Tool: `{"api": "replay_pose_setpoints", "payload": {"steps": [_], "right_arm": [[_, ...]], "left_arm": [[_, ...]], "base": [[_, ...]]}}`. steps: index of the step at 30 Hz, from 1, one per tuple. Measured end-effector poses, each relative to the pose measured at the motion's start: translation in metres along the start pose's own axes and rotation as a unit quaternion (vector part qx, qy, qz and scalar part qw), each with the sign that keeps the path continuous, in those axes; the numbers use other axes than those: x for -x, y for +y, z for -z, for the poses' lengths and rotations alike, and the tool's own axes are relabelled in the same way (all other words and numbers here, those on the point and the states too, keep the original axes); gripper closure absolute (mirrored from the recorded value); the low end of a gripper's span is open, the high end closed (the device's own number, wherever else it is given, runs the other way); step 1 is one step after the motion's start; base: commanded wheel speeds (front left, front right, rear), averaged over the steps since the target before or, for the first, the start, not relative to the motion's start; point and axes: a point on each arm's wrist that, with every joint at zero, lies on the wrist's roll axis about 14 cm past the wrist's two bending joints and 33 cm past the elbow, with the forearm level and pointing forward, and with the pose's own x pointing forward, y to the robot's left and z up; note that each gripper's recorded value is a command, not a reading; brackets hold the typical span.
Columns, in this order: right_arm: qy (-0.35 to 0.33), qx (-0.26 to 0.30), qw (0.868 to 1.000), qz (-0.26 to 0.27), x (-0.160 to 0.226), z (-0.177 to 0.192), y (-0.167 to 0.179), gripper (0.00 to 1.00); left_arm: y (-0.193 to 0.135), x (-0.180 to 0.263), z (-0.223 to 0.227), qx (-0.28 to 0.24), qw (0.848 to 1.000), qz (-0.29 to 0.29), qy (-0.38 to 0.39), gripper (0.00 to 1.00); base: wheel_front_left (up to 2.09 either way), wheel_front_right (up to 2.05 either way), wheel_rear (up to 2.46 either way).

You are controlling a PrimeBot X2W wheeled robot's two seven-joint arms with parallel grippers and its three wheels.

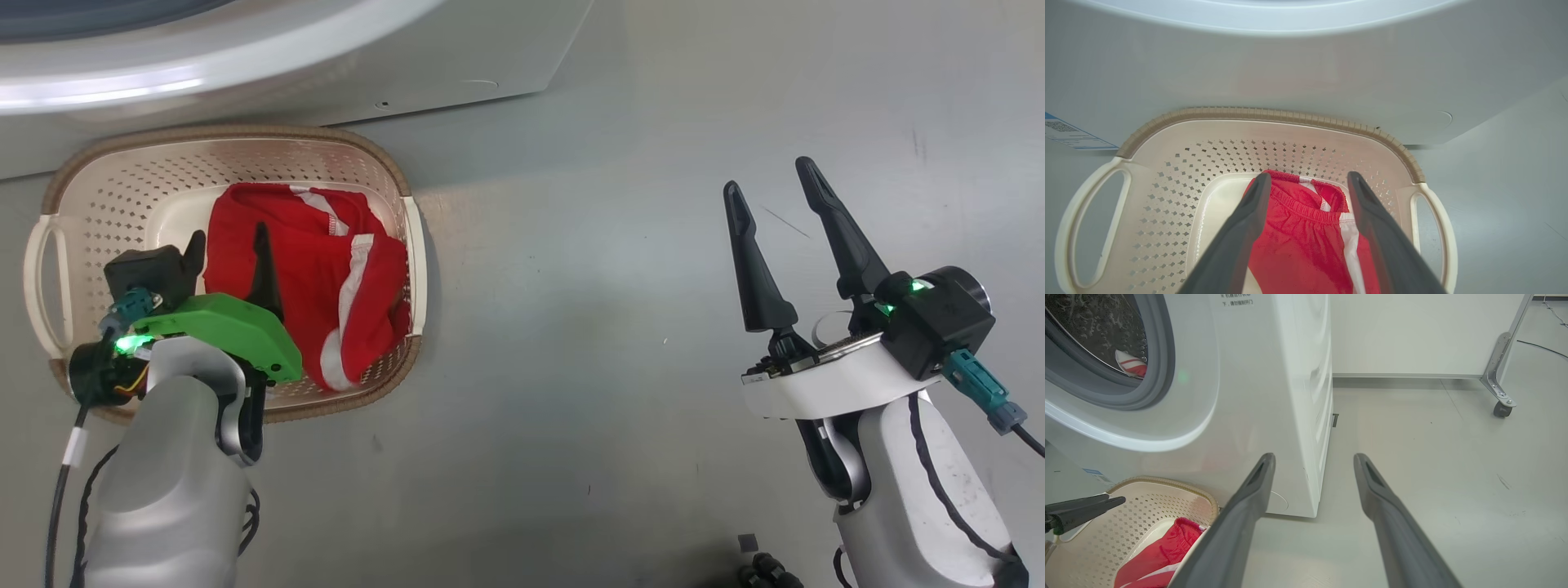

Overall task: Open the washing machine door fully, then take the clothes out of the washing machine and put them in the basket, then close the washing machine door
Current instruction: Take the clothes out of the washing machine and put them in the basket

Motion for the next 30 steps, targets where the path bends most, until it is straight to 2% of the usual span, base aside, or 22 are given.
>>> {"api": "replay_pose_setpoints", "payload": {"steps": [18,25,30], "right_arm": [[-0.028,0.008,1.000,0.007,0.008,-0.027,-0.002,0.00],[-0.038,0.011,0.999,0.003,0.019,-0.039,0.003,0.00],[-0.047,0.011,0.999,-0.005,0.027,-0.048,0.012,0.00]], "left_arm": [[-0.007,0.042,-0.079,0.022,0.990,0.019,-0.141,0.00],[-0.020,0.082,-0.142,0.012,0.969,0.043,-0.241,0.00],[-0.018,0.115,-0.154,0.000,0.961,0.041,-0.274,0.00]], "base": [[0.00,0.00,0.00],[0.00,0.00,0.00],[0.00,0.00,0.00]]}}
